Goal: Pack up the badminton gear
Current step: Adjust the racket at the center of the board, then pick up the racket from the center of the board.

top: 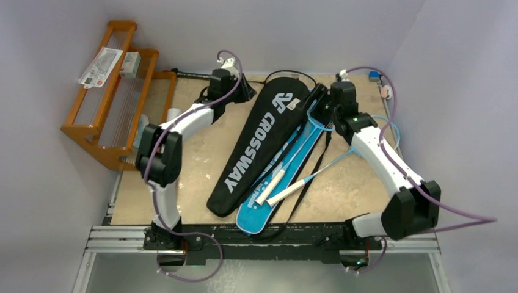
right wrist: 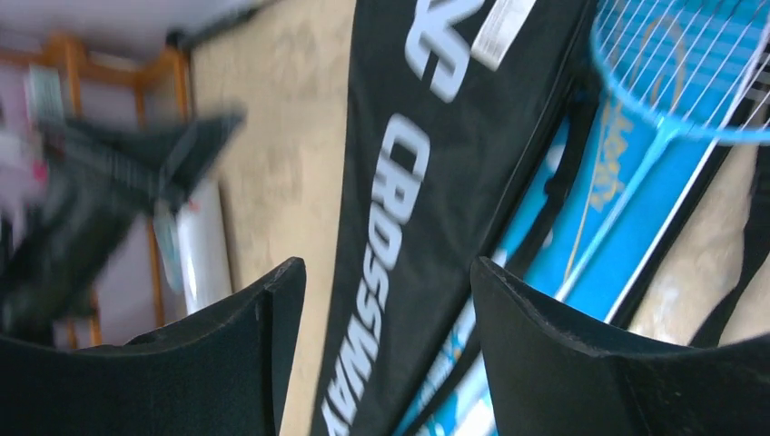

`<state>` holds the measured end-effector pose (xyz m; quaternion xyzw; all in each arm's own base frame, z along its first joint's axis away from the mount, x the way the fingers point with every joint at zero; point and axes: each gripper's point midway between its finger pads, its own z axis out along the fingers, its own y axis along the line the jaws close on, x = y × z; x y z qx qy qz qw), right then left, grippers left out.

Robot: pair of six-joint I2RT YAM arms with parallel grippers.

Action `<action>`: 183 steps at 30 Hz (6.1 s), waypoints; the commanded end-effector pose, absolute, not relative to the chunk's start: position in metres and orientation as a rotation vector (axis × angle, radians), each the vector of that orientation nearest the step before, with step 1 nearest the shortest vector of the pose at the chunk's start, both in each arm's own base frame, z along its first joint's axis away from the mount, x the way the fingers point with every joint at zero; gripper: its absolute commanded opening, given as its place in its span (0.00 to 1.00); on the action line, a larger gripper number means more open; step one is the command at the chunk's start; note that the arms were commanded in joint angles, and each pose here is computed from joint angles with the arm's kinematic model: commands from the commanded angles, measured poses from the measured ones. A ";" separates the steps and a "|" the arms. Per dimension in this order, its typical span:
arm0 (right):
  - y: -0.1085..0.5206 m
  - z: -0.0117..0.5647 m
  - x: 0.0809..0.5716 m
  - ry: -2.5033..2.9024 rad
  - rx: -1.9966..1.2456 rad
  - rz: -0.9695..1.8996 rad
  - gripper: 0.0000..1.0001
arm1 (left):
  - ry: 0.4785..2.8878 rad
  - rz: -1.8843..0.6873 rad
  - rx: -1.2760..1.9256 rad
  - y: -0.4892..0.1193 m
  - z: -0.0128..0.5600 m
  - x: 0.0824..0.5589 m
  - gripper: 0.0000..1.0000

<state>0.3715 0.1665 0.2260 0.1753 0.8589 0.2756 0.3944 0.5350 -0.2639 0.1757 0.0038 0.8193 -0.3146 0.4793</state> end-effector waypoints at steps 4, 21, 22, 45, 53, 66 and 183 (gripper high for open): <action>0.127 0.222 0.472 2.058 0.689 0.642 0.66 | 2.045 -0.681 0.006 -0.268 0.156 0.430 0.29; 0.056 0.127 0.624 2.130 0.578 0.545 0.58 | 2.074 -0.657 0.153 -0.222 0.155 0.290 0.72; 0.045 0.120 0.630 2.135 0.578 0.545 0.58 | 2.066 -0.663 0.155 -0.221 0.156 0.287 0.73; 0.062 0.083 0.694 2.051 0.358 0.718 0.52 | 2.076 -0.658 0.227 -0.216 0.169 0.274 0.73; 0.048 0.084 0.676 2.138 0.413 0.503 0.52 | 2.088 -0.687 0.262 -0.224 0.166 0.274 0.72; -0.007 0.043 0.618 2.286 0.726 0.251 0.51 | 2.107 -0.703 0.283 -0.228 0.161 0.273 0.72; 0.016 0.556 0.348 1.438 0.047 0.665 0.00 | 1.799 -0.829 0.354 -0.258 0.199 0.296 0.69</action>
